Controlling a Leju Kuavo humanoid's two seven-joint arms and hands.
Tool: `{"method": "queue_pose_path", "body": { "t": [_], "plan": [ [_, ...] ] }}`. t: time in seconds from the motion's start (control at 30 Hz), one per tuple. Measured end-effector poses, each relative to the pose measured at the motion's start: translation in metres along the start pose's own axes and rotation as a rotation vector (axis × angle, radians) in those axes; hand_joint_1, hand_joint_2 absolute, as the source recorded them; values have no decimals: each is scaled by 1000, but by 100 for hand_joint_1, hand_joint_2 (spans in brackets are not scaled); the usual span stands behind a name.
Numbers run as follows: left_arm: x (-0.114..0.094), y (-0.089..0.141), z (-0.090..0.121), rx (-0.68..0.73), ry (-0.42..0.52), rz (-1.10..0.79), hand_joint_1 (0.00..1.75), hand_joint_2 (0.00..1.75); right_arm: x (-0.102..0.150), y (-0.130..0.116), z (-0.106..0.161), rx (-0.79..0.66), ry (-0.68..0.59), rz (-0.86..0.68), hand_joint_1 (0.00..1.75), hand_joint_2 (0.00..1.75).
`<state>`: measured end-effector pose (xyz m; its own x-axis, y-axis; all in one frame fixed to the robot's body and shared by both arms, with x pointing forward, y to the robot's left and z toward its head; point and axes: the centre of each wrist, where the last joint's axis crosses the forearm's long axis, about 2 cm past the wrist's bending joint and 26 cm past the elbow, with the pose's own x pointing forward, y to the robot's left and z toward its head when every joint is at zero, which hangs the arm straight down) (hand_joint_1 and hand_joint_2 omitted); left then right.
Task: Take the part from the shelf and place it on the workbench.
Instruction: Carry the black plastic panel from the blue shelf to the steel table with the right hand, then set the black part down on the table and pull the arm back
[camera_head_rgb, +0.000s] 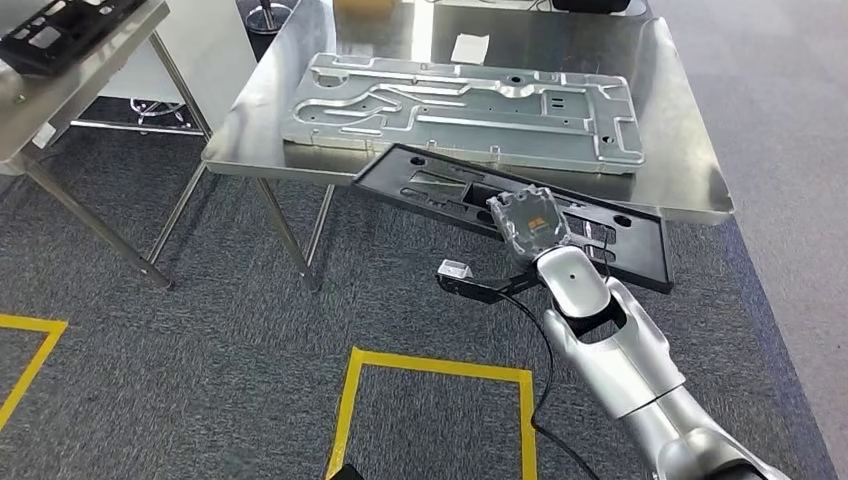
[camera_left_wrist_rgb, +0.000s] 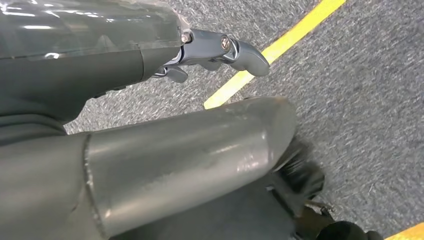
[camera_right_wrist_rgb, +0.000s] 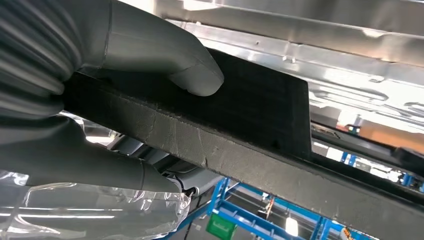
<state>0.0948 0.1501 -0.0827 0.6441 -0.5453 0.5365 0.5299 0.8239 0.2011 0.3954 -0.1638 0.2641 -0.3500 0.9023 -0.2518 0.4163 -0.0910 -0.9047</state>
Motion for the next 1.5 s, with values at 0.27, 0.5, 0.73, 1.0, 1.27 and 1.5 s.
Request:
{"method": "queue_pose_path", "body": {
  "t": [0.27,0.5,0.73,1.0,1.27,1.5],
  "plan": [
    [-4,-1,1,1,6,1,0,0,-9,13,3,47,-27,48,175,175],
    [-1,0,0,10,-6,1,0,0,-15,12,1,39,-48,90,175,175],
    [-2,-1,1,6,-4,3,0,0,-18,18,7,54,-63,114,175,175],
    [1,0,0,9,-12,4,0,0,-19,20,9,40,-80,122,175,175],
    [-2,-1,1,8,-4,8,0,0,-15,30,17,61,-93,113,175,175],
    [0,-1,0,9,-8,10,0,0,-16,30,18,56,-94,118,175,175]
  ]
}}
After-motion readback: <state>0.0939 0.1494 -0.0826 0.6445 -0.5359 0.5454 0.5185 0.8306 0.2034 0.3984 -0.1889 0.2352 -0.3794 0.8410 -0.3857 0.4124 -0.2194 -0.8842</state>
